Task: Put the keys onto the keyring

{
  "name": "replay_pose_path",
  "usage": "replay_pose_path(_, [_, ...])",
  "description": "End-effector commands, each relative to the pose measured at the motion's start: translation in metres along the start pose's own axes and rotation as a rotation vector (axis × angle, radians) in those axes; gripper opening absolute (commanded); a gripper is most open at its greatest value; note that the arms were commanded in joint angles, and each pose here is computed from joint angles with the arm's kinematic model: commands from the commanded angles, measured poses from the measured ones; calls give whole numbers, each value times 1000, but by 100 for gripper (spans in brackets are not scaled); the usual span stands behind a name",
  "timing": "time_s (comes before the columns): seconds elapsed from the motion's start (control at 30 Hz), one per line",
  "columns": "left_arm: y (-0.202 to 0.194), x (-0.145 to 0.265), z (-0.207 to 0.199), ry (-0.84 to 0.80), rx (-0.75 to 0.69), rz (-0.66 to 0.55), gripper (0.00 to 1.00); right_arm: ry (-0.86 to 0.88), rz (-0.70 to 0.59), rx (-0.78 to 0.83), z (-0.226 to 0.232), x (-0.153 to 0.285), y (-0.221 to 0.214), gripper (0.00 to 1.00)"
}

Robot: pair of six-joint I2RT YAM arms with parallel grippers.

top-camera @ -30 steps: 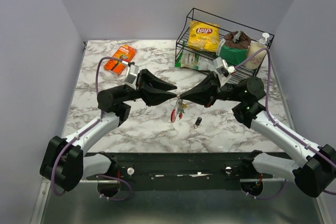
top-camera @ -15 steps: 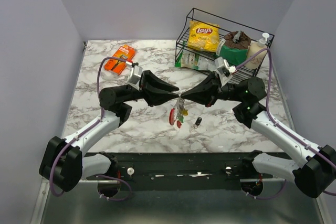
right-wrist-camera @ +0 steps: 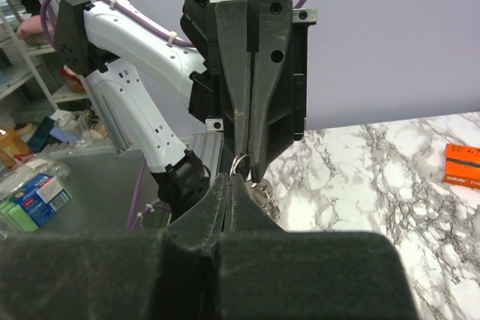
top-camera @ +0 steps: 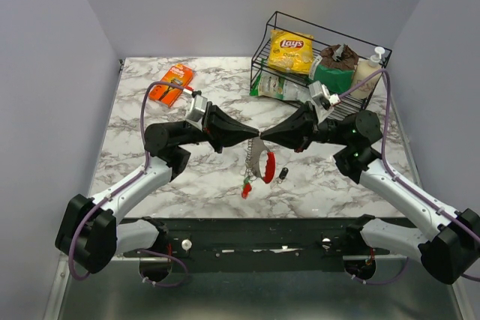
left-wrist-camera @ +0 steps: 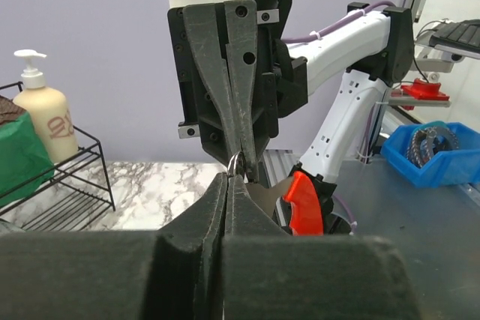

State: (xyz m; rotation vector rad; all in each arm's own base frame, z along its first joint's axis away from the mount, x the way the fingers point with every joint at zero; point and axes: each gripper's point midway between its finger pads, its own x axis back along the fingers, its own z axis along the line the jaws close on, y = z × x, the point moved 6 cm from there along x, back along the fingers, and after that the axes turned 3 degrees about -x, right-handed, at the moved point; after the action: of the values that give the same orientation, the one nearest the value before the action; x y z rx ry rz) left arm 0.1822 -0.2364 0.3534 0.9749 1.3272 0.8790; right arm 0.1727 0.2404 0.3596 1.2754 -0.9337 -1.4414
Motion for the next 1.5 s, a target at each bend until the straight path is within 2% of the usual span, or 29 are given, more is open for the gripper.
replay_pose_path(0.0, [-2,-7,-1,-22,0,19,0,30,-33,50,8,-3,8,1])
replay_pose_path(0.07, [-1,-7,0,-13,1,30,0,28,-23,41,6,-3,6,1])
replay_pose_path(0.13, [-7,-6,4,20,-3,83,0,29,-11,50,5,-4,5,6])
replay_pose_path(0.17, [-4,-8,7,45,-16,97,0,20,5,39,4,-3,3,13])
replay_pose_path(0.2, [-5,-8,9,67,-31,125,0,15,8,49,3,-3,5,29])
replay_pose_path(0.23, [-16,-3,8,105,28,204,0,2,13,77,1,-3,5,37])
replay_pose_path(0.27, [-11,-5,12,114,-62,228,0,-13,34,62,0,-2,2,44])
replay_pose_path(0.3, [-12,-5,13,145,-66,254,0,-27,36,75,-2,-3,7,54])
replay_pose_path(0.33, [-18,-2,10,162,-29,302,0,-32,48,104,-4,-3,8,57])
replay_pose_path(0.5, [-10,-2,11,210,-82,374,0,-78,130,109,-11,-1,1,68])
replay_pose_path(0.63, [-17,0,10,242,-81,473,0,-137,171,153,-19,2,1,69])
replay_pose_path(0.9, [-15,-5,1,192,-104,529,0,-243,195,168,-29,8,0,68])
replay_pose_path(1.03, [-17,-4,-4,172,-100,546,0,-277,199,200,-33,11,0,61])
replay_pose_path(1.1, [-17,-4,-5,166,-105,546,0,-274,205,197,-33,11,-1,53])
replay_pose_path(1.17, [-15,-4,-6,162,-112,542,0,-260,216,195,-33,10,-3,52])
replay_pose_path(1.27, [-13,-3,-8,163,-117,538,0,-267,236,197,-35,12,-7,54])
replay_pose_path(1.33, [-13,-2,-9,163,-119,546,0,-250,237,205,-31,13,-7,61])
replay_pose_path(1.47, [-12,0,-8,169,-119,574,0,-178,271,196,-21,14,-12,68])
